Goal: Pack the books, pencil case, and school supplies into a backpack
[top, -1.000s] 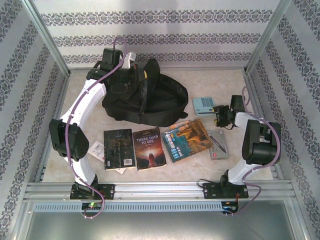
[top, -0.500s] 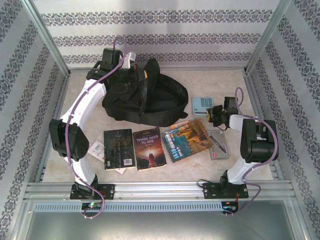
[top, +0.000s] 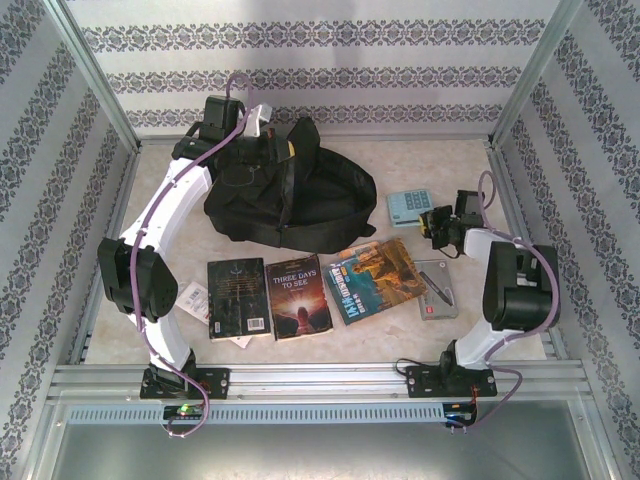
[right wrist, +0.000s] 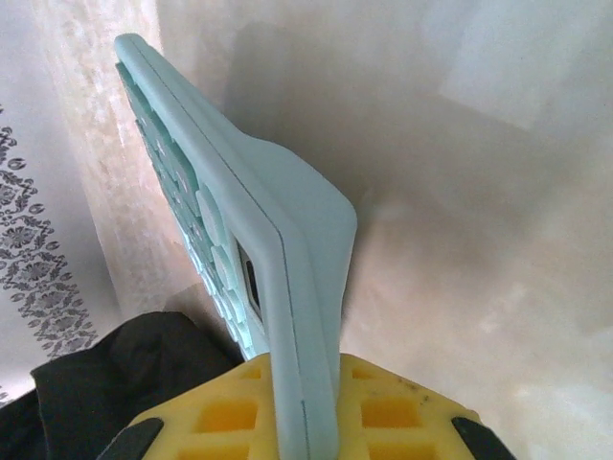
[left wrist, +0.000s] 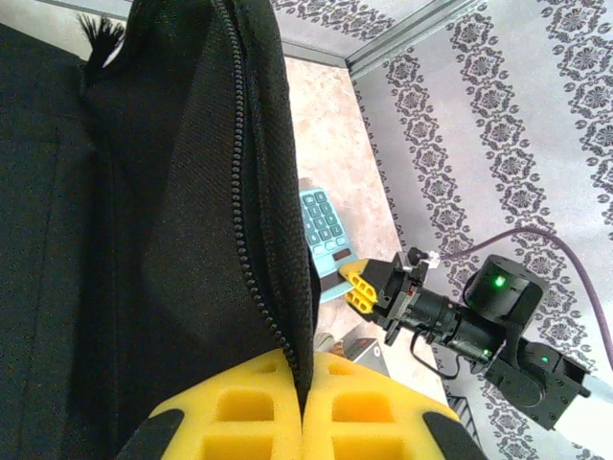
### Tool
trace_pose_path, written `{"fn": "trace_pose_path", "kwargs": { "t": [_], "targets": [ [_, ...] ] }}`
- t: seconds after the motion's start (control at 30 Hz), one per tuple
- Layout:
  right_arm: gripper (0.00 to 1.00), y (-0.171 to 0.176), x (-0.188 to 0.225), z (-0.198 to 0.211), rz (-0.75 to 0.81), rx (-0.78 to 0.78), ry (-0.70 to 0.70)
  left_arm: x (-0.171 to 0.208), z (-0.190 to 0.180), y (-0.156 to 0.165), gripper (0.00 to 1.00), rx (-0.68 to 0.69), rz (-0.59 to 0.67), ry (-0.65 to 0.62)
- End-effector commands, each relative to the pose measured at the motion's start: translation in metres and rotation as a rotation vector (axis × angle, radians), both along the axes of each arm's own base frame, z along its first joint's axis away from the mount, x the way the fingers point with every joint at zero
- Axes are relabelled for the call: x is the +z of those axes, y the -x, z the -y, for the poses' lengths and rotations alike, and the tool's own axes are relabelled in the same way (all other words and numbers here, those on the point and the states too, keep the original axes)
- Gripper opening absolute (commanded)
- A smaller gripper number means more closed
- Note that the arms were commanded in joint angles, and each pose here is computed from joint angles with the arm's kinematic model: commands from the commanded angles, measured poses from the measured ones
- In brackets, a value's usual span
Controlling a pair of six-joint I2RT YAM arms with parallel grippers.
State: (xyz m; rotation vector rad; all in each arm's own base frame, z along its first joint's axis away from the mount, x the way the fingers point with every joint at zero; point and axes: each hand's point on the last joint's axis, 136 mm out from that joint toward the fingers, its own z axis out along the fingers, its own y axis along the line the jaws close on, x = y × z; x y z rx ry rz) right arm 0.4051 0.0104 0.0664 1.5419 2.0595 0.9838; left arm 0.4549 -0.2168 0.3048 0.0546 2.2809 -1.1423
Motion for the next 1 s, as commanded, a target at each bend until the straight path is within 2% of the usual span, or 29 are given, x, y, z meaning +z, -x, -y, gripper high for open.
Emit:
{"fn": "trace_pose_path", "kwargs": {
  "t": [0.0, 0.17, 0.27, 0.5, 0.67, 0.97],
  "targets": [
    [0.0, -0.002, 0.047, 0.013, 0.093, 0.003, 0.103, 0.023, 0.005, -0.004, 0.0, -0.039, 0.093, 0.04],
    [0.0, -0.003, 0.106, 0.004, 0.235, 0.085, 0.223, 0.03, 0.014, 0.0, 0.0, -0.085, 0.115, 0.022],
    [0.0, -0.004, 0.134, -0.016, 0.295, 0.171, 0.249, 0.035, 0.024, 0.007, 0.0, -0.123, 0.136, -0.009],
    [0.0, -0.005, 0.173, -0.104, 0.399, 0.494, 0.12, 0.048, 0.033, 0.02, 0.0, -0.18, 0.18, -0.007],
    [0.0, 0.006, 0.173, -0.161, 0.33, 0.722, 0.105, 0.059, 0.038, 0.03, 0.0, -0.216, 0.22, 0.024],
    [0.0, 0.012, 0.128, -0.206, 0.129, 0.894, 0.055, 0.072, 0.048, 0.053, 0.0, -0.294, 0.322, 0.007]
  ]
}}
